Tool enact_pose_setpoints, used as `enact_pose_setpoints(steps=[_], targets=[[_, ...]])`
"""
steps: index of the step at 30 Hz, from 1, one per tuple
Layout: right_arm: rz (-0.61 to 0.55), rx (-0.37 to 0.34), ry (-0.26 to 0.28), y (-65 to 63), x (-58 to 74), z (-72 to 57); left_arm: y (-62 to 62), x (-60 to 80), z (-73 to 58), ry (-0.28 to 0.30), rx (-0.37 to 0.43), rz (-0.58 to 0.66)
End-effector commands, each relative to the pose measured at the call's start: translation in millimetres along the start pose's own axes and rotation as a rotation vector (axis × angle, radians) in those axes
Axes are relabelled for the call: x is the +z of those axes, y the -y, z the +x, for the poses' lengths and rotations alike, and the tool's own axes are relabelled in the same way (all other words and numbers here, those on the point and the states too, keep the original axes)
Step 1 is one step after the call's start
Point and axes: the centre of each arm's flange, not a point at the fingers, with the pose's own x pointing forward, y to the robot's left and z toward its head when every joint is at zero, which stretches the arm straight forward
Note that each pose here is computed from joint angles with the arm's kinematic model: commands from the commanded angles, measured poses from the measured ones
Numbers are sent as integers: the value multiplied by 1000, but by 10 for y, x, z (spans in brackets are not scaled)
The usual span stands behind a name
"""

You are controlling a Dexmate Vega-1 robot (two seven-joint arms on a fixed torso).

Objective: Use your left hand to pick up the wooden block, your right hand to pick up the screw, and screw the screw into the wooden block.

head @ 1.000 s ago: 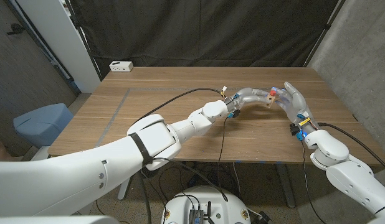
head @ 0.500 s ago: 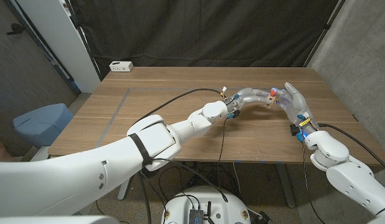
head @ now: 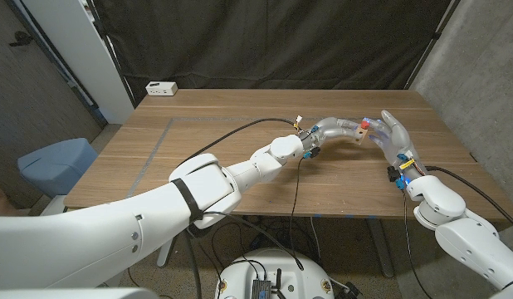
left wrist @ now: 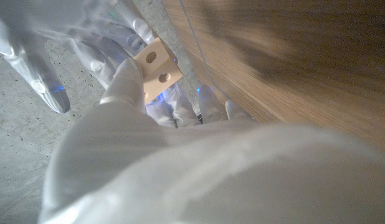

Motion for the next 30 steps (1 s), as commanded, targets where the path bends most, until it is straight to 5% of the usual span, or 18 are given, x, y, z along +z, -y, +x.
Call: enact_pose_setpoints(steps=[1, 30], targets=[[3, -18, -6, 8, -19, -36, 6, -11, -4, -3, 0, -4], [7, -49, -17, 27, -46, -113, 9, -25, -4, -10, -1, -11]])
